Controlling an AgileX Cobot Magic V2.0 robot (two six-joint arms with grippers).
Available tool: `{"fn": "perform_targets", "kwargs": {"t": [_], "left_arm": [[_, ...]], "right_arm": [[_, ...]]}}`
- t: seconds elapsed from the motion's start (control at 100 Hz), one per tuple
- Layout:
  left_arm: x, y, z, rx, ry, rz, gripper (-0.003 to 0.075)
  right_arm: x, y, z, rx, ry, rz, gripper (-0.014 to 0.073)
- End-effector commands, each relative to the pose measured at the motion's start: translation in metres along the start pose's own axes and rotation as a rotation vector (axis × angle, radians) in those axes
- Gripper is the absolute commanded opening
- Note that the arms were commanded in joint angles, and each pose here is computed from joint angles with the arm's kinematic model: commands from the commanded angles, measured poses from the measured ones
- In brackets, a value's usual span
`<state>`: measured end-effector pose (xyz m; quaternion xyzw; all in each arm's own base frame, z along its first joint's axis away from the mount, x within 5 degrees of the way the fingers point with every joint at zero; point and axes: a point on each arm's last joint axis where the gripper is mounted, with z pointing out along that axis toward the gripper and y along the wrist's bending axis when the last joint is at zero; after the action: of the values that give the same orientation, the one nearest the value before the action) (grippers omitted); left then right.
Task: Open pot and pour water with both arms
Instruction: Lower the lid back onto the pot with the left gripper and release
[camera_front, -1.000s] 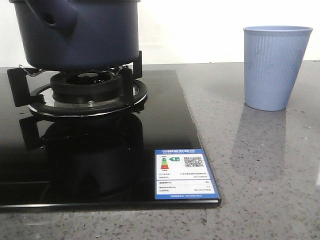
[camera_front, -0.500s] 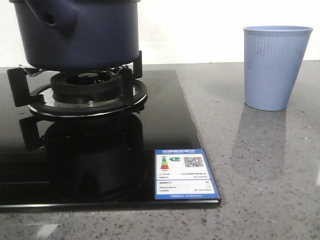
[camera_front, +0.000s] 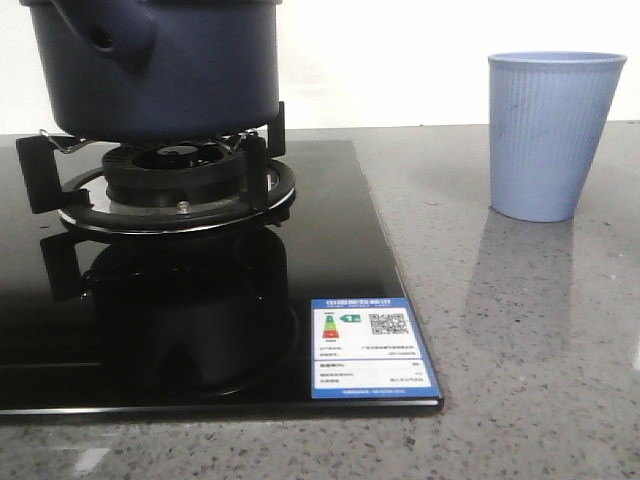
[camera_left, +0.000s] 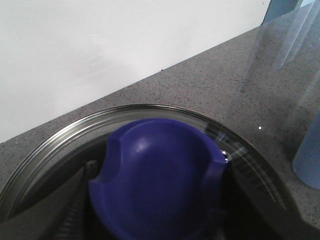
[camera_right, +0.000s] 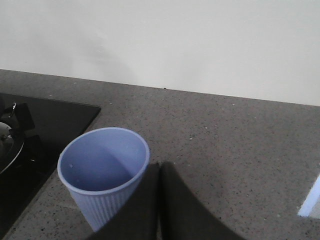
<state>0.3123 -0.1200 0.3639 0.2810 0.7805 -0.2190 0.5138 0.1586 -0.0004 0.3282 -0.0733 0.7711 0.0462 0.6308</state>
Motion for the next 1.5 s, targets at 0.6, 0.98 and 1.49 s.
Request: {"fn": "perform_targets", "kwargs": {"t": [0.6, 0.98, 1.49], "left_arm": [[-0.0232, -0.0094, -0.0245, -0.009, -0.064, 0.080, 0.0417], [-0.0227, -0.0091, -0.0245, -0.013, -0.058, 0.091, 0.0417], [-0.0228, -0.0096, -0.0245, -0.007, -0.060, 0.085, 0.0604]], "right_arm": [[-0.0101, 0.0014, -0.0032, -0.012, -0.039, 0.015, -0.0074], [-0.0101, 0.0014, -0.0032, -0.012, -0.039, 0.015, -0.0074], [-0.0101, 0.0014, -0.0032, -0.012, -0.039, 0.015, -0.0074]]}}
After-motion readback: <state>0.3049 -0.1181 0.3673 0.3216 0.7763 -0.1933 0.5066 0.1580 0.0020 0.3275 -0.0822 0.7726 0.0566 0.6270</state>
